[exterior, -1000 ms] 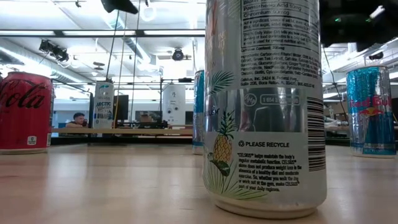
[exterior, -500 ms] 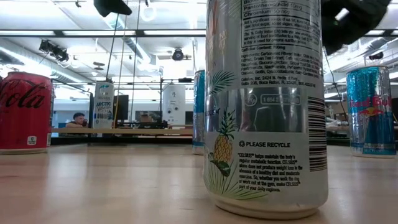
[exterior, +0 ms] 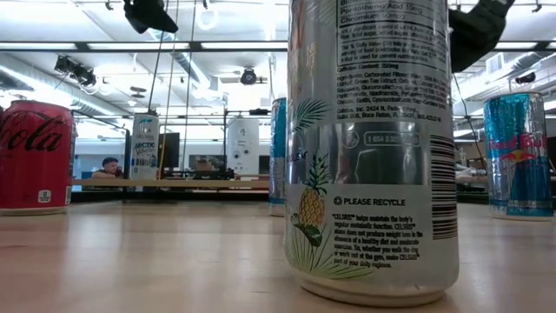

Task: Place canned beverage on shelf
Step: Put the blue soda can on the shelf

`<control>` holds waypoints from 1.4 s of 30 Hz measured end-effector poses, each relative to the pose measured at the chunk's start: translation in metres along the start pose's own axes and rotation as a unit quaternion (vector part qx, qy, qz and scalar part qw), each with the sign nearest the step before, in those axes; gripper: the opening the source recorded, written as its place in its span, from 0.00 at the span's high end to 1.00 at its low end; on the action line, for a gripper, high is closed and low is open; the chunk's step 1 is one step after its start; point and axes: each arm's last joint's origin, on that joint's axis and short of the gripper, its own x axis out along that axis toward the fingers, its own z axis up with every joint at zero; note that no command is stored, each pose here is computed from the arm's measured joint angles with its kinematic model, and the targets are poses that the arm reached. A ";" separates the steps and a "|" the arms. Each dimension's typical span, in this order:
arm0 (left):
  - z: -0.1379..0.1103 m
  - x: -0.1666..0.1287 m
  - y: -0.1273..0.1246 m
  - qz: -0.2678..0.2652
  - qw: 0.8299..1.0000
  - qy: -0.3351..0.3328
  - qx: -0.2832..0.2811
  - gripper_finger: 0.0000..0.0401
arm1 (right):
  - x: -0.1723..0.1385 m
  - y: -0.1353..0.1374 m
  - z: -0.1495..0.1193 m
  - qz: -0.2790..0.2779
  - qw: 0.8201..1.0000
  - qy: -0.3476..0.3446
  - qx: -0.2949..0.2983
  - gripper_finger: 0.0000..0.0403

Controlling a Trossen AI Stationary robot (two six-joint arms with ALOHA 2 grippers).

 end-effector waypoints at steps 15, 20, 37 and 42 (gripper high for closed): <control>0.001 0.000 0.000 -0.001 1.000 -0.005 0.001 0.23 | 0.026 0.004 -0.014 0.021 0.999 0.042 0.000 0.10; 0.001 0.000 0.000 -0.001 1.000 -0.005 0.001 0.23 | 0.027 0.004 -0.018 -0.028 0.998 0.062 -0.015 0.10; 0.002 0.000 0.000 -0.001 1.000 -0.007 0.002 0.23 | 0.038 -0.002 0.012 -0.042 0.997 0.060 0.003 0.40; 0.001 0.000 0.000 -0.001 1.000 -0.007 0.002 0.23 | 0.044 -0.006 0.033 -0.059 0.995 0.075 -0.004 0.40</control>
